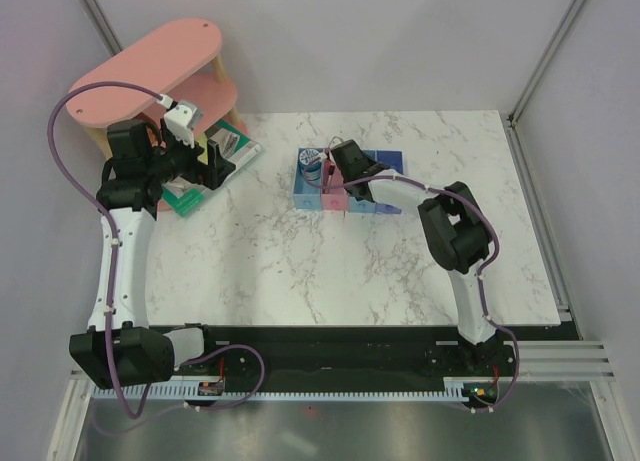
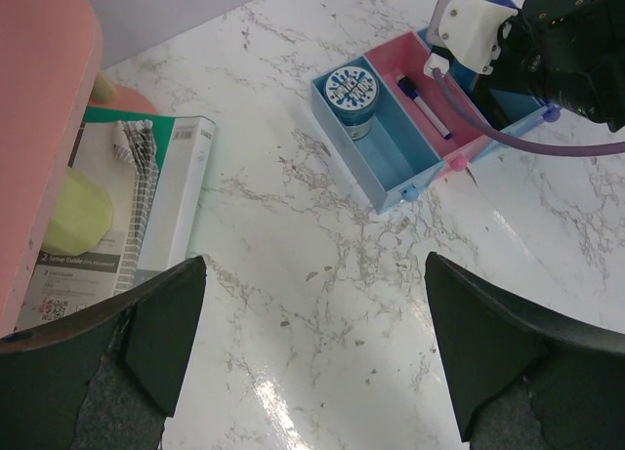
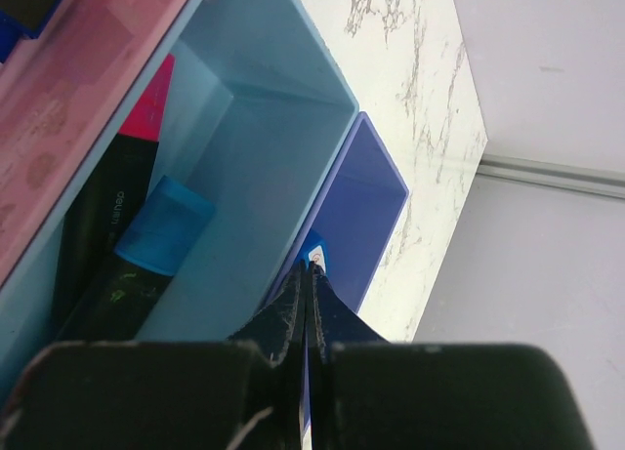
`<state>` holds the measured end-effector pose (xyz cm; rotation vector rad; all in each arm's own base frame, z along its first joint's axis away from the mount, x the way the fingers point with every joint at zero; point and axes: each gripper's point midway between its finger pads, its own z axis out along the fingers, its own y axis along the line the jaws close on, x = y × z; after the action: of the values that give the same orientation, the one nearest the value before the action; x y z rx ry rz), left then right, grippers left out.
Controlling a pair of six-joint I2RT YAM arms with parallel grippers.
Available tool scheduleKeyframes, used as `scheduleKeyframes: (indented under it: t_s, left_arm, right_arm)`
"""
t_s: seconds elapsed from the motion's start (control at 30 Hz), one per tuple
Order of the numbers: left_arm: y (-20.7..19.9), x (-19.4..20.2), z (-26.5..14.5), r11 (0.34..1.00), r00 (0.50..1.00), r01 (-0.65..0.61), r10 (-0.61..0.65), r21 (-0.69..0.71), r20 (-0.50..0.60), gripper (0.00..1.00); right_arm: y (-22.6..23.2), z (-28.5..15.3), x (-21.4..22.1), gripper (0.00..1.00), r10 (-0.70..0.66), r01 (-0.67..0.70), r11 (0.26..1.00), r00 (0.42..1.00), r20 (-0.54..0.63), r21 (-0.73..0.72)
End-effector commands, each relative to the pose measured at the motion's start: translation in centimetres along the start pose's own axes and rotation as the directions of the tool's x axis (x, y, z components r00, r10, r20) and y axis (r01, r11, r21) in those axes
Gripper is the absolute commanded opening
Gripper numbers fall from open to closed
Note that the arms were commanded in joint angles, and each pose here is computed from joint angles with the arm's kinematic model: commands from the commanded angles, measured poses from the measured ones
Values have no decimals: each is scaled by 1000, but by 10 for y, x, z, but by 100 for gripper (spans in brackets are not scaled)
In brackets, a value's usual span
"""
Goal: Sort the stationery into containers
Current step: Move the storage box to the center of the board, then reset both arms
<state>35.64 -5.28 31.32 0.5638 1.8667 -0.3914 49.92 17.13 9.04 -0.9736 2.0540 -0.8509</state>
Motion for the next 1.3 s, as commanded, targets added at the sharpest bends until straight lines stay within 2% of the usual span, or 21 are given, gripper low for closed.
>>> scheduleKeyframes:
  t_s: [0.0,0.27,0.37,0.57,0.7,0.77,0.8,0.83,0.93,1.03,1.1,1.17,1.27]
  left_arm:
    - [-3,-13,-6,999,998,-34,34,-2,55,100]
    - [-3,-14,-5,1000,998,-19,19,3,64,100]
    - [-4,-13,-5,1000,998,-15,15,4,63,100]
    - [-9,-7,-5,1000,998,-17,16,22,59,100]
    - [-14,-10,-6,999,998,-6,2,45,71,100]
    - [-17,-11,-8,999,997,-9,5,51,78,100]
    - [-18,-12,-10,999,997,-14,9,52,83,100]
    - [-19,-13,-11,998,996,-22,17,52,86,100]
    - [-22,-16,-17,998,994,-48,44,39,103,100]
    - [-27,-16,-24,998,993,-51,47,36,112,100]
    - [-33,-12,-26,998,995,-16,11,56,100,100]
    - [-33,-6,-25,998,996,32,-36,47,77,100]
    - [-29,7,-26,999,998,46,-46,7,44,100]
  right_arm:
    - [26,-5,-26,0,17,-13,998,998,60,-54]
    - [27,-4,-29,0,15,-11,998,997,75,-54]
    - [18,-4,-28,0,19,-19,1000,998,58,-7]
    - [-20,-34,-32,0,88,-93,995,990,113,37]
    - [-59,-73,-43,4,165,-170,985,967,194,7]
    - [-65,-88,-44,20,184,-181,983,960,211,-35]
    - [-79,-102,-47,32,206,-202,979,949,239,-43]
    - [-80,-111,-51,57,217,-202,976,939,267,-80]
    - [-98,-144,-54,98,251,-213,966,904,346,-144]
    - [-117,-176,-48,98,302,-231,949,863,405,-215]
    - [-116,-198,-42,98,344,-212,920,839,421,-329]
    - [-116,-205,-27,98,423,-234,864,817,391,-445]
    - [-140,-216,6,98,492,-262,818,781,385,-512]
